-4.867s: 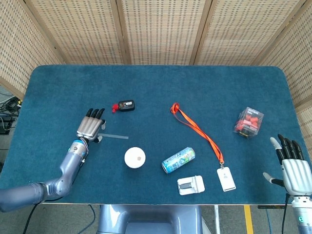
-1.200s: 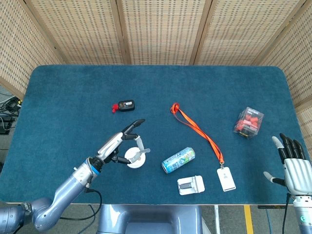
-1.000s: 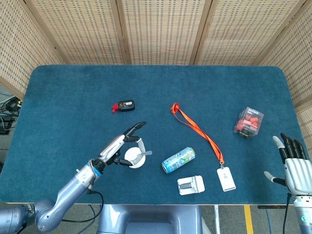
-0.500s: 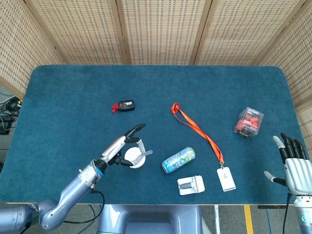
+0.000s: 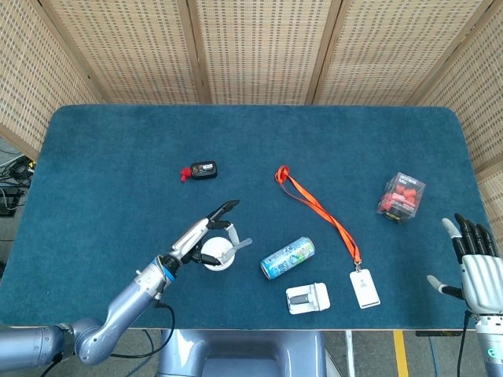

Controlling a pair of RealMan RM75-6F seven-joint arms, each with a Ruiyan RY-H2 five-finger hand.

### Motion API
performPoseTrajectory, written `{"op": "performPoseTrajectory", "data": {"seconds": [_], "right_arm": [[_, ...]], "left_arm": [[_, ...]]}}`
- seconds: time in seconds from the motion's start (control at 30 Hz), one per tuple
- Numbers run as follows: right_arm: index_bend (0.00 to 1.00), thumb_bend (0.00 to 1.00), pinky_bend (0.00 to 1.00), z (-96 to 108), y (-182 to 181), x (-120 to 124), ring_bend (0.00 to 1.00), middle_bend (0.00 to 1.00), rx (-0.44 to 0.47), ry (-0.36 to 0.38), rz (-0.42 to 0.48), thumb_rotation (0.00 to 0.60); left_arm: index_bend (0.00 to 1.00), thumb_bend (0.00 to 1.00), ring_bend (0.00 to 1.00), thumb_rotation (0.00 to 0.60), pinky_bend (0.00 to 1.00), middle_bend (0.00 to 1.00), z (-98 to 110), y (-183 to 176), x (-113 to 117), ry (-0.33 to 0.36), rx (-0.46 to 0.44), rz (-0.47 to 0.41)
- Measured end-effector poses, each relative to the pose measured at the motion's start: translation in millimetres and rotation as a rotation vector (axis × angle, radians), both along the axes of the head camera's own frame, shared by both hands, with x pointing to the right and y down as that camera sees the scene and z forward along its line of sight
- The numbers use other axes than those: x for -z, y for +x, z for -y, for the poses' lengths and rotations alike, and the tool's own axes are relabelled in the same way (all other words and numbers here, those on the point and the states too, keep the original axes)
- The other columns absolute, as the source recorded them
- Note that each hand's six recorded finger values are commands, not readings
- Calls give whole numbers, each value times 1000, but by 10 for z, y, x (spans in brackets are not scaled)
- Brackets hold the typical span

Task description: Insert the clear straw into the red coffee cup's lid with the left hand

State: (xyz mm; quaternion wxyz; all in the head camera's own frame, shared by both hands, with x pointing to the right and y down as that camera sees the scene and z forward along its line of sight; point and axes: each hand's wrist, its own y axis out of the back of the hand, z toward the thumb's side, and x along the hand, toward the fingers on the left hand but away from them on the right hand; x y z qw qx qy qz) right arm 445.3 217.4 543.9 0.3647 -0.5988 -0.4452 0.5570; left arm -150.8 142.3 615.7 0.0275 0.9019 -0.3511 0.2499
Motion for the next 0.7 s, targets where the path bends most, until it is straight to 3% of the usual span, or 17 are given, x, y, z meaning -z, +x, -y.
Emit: {"op": "performPoseTrajectory", "data": {"seconds": [0.7], "right_arm": [[101,61,0,-8,-23,-18,0,0,8,-5,-3,600]], "left_arm": [[665,420,0,600,0,0,-37,-63,-46,-10,-2,8]]}}
